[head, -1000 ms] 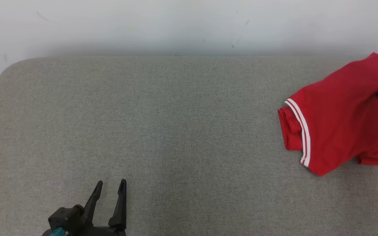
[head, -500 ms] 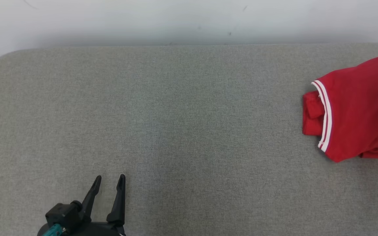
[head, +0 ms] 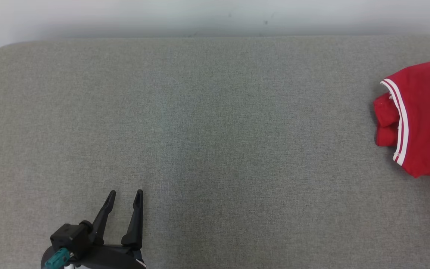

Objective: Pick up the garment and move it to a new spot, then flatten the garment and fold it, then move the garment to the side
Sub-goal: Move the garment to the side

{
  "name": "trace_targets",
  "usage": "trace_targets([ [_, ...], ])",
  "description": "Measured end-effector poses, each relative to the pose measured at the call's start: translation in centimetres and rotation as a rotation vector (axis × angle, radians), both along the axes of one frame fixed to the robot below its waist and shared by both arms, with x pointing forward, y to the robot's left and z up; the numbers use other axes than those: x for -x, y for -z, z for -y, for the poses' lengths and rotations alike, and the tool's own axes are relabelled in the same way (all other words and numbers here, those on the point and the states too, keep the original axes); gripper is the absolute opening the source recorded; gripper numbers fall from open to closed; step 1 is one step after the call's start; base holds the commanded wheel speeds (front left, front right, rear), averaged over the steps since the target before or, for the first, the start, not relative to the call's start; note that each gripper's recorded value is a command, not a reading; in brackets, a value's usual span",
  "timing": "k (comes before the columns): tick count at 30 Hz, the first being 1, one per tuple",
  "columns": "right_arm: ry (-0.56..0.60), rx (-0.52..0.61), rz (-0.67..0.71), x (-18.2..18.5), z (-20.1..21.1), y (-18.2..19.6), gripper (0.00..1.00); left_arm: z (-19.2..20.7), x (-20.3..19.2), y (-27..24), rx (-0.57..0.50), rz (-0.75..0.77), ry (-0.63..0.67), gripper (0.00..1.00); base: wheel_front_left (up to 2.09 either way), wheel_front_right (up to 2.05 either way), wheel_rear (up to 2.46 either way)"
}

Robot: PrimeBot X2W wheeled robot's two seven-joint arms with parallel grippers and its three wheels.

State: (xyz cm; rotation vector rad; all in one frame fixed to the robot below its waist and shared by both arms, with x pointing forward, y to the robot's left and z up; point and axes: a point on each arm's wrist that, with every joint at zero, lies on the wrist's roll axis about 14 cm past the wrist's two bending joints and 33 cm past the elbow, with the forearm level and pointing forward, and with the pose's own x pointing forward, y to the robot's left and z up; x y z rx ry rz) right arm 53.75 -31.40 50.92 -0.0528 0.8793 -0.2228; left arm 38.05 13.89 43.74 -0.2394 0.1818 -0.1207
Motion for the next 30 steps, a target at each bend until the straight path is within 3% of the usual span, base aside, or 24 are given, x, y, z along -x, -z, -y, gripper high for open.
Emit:
trace_targets([
  [3, 0.003, 0.023, -0.028, 0.1, 0.1, 0.8, 0.0, 0.0, 0.0, 0.2, 0.002, -0.007, 0.004, 1.0, 0.0, 0.0, 0.0],
  [4, -0.004, 0.044, -0.037, 0.1, 0.2, 1.0, 0.4, -0.1, 0.0, 0.3, 0.001, -0.008, 0.003, 1.0, 0.0, 0.0, 0.0],
  [5, -0.008, 0.059, -0.044, 0.1, 0.2, 1.1, 0.91, -0.1, 0.0, 0.3, 0.001, -0.009, 0.002, 1.0, 0.0, 0.0, 0.0],
  [6, -0.009, 0.071, -0.048, 0.2, 0.3, 1.1, 1.0, -0.1, 0.1, 0.3, 0.001, -0.01, 0.002, 1.0, 0.0, 0.0, 0.0],
  [17, -0.019, 0.122, -0.029, 0.7, 0.5, -0.7, 1.0, -0.2, 0.0, -0.4, -0.007, 0.011, 0.001, 1.0, 0.0, 0.0, 0.0],
  [20, -0.079, -0.005, 0.164, -0.9, -2.3, -4.1, 1.0, 0.5, 0.2, -1.1, 0.005, 0.03, 0.007, 1.0, 0.0, 0.0, 0.0],
  [30, -0.245, -0.167, 0.451, 0.4, -8.2, -6.8, 1.0, -1.7, 1.2, -2.3, -0.02, 0.064, -0.05, 1.0, 0.0, 0.0, 0.0],
])
